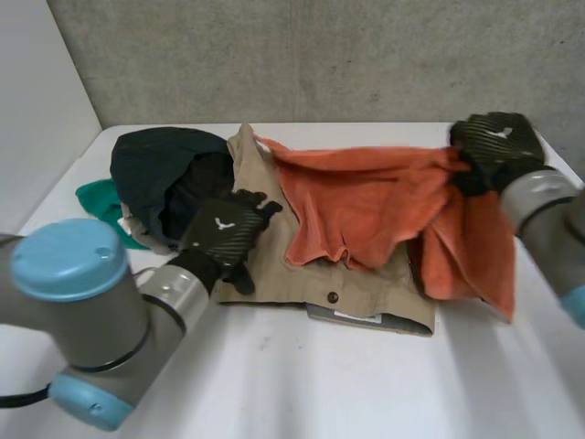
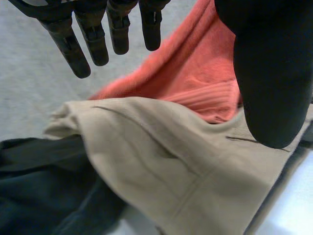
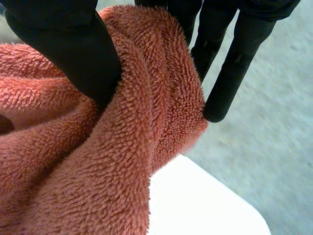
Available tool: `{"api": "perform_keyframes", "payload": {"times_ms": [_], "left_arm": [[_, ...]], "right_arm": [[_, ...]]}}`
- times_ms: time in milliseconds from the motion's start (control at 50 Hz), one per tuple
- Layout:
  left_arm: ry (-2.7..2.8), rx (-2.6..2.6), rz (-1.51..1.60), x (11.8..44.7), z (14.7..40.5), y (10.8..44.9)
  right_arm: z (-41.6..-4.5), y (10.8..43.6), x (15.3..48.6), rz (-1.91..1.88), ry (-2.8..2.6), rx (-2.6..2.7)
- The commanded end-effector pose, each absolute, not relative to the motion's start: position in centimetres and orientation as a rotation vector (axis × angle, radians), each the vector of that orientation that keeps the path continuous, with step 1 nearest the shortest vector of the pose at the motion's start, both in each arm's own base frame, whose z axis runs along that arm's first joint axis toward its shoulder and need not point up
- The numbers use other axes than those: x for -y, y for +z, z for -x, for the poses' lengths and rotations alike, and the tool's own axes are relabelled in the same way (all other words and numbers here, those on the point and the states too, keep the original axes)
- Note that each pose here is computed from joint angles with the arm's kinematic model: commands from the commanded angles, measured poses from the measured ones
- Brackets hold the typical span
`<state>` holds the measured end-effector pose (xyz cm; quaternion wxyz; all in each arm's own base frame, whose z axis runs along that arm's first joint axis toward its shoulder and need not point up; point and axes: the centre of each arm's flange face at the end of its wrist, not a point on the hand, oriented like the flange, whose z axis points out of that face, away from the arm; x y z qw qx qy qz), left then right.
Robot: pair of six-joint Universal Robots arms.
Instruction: Fold the laundry.
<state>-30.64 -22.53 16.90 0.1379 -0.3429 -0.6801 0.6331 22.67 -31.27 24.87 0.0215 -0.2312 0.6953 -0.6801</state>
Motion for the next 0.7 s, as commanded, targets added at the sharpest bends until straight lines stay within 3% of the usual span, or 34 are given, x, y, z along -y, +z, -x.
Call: {"api": "perform_keyframes", "payload": {"times_ms": [20, 200, 380, 620, 700], "left_arm": [[1.804, 1.944, 1.146, 23.5, 32.9, 14.3], [1.943, 1.815, 1.47, 24.7, 35.6, 13.0], [2.039, 1.906, 1.436, 26.6, 35.6, 12.7], [2.245, 1.857, 1.308, 28.9, 36.0, 15.7], [2.41, 1.875, 1.171, 32.6, 34.3, 19.0]], "right_arm": [[-19.3, 23.2, 31.0, 0.688, -1.998, -2.287], [-16.8, 21.6, 31.5, 0.66, -1.945, -2.363], [-14.9, 22.2, 32.8, 0.633, -2.016, -2.404], [-14.6, 22.3, 33.0, 0.716, -2.052, -2.429], [-14.6, 22.7, 33.2, 0.713, -2.071, -2.419]]}}
